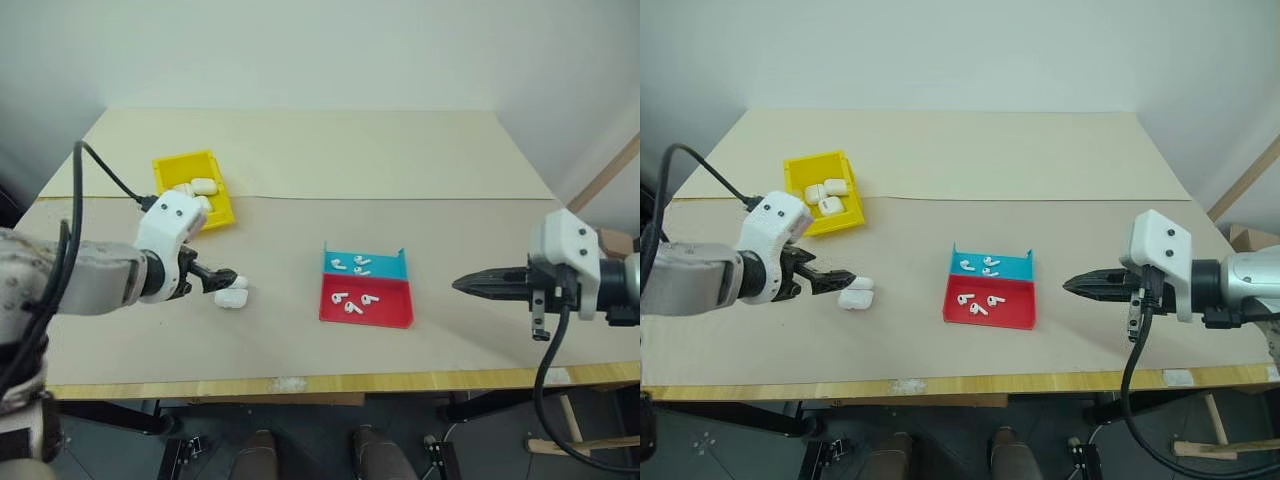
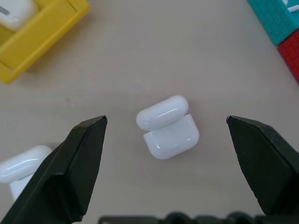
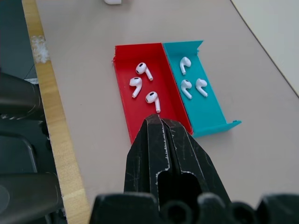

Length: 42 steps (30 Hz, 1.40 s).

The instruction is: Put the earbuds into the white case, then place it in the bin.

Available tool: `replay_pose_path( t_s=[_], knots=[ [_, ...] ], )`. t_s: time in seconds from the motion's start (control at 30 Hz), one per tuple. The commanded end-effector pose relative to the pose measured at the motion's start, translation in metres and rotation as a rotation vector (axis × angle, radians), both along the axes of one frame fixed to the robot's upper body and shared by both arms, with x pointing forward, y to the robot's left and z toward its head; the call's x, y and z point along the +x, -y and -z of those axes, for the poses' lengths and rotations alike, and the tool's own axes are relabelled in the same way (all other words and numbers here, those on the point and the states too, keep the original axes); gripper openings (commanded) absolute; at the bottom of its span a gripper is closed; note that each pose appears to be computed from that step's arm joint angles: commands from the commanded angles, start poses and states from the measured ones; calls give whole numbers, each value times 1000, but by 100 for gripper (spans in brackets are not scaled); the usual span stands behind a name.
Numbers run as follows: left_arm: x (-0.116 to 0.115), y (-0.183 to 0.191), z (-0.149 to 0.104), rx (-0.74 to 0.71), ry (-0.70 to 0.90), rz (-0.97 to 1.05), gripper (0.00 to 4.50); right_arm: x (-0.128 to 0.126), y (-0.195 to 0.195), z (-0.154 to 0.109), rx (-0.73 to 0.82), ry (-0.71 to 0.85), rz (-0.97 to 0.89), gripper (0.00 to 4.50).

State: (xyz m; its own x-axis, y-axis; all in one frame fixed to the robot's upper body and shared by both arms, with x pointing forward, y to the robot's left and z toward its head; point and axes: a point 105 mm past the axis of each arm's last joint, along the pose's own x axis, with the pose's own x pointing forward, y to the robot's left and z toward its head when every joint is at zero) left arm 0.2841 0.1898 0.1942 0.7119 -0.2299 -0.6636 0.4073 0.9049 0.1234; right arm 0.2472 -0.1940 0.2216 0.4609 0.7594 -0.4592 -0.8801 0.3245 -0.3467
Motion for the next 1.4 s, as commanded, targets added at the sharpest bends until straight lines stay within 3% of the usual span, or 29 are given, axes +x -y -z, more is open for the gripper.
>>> replay_pose_path(
  t_s=[0.03,0.37,0.8,1.4],
  knots=[
    [-1,21,3,-104,-48,-21,446,-3,2,-13,-6,47,12,0],
    [12,40,24,-102,-21,-167,446,-3,2,-9,1,22,31,0],
    [16,36,36,-59,7,-414,446,-5,7,-7,-14,-5,51,0],
    [23,32,51,-22,-84,-400,446,-11,10,-1,-10,-22,82,0]
  ],
)
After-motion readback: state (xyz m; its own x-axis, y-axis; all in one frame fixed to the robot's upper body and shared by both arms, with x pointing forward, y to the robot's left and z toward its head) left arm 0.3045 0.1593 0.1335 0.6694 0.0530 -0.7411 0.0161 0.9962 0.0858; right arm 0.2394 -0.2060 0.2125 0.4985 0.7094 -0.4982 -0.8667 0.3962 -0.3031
